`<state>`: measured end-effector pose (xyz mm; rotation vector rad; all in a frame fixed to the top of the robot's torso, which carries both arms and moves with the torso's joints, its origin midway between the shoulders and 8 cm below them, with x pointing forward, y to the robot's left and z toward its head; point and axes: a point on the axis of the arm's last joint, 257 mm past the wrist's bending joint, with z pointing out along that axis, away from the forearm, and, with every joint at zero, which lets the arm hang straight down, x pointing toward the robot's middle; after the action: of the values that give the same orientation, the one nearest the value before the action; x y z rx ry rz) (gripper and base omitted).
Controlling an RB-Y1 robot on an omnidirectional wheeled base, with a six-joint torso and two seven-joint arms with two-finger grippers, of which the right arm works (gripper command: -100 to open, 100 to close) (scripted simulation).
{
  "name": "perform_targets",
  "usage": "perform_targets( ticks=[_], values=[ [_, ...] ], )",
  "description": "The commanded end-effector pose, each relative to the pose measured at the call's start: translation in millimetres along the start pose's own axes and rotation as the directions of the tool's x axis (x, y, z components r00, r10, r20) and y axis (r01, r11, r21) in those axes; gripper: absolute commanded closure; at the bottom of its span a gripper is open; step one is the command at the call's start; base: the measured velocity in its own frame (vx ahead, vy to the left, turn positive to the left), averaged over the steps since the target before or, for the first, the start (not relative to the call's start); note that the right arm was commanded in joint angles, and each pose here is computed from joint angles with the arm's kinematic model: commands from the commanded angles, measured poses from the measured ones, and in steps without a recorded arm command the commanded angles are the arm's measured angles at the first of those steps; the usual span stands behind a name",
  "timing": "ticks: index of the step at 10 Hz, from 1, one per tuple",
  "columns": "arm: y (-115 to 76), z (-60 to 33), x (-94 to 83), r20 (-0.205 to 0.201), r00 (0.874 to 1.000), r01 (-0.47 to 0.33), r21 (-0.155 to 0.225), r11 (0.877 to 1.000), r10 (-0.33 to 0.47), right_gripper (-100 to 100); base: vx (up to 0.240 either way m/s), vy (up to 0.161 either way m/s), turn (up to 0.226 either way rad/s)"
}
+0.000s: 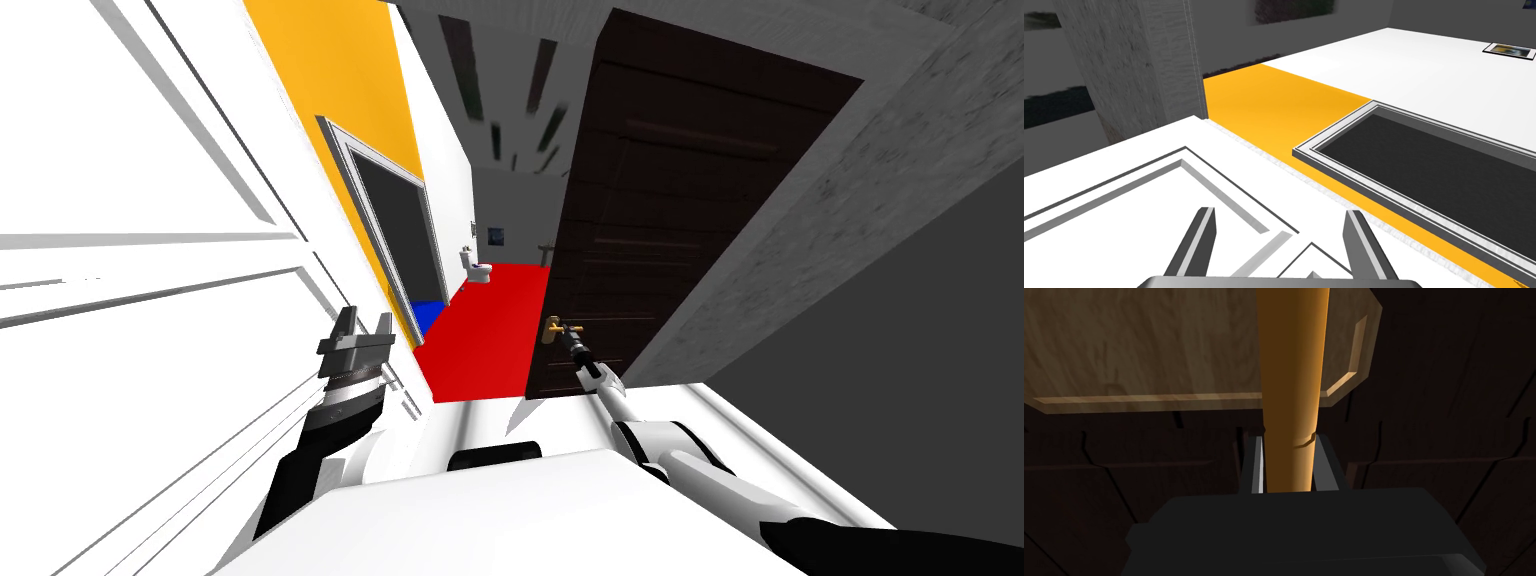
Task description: Pull the door open
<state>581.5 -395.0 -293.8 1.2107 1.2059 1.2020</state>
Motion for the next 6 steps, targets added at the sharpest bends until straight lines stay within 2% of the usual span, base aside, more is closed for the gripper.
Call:
perform_targets(
  ticks=[1,2,3,6],
  values=[
    [-0.3,-0.3,-0.4,0.000,1.000,0.000,0.000,1.000,0.000,100,0.000,0.000,0.000],
    [-0.3,-0.3,-0.4,0.000,1.000,0.000,0.000,1.000,0.000,100,0.000,0.000,0.000],
    [0.2,-0.1,6.8,-0.024,1.000,0.000,-0.001,1.000,0.000,100,-0.081,-0.040,0.053],
    [1.2,-0.2,19.3,-0.068,0.998,0.000,-0.003,1.000,0.000,100,-0.178,-0.104,0.067]
  ],
)
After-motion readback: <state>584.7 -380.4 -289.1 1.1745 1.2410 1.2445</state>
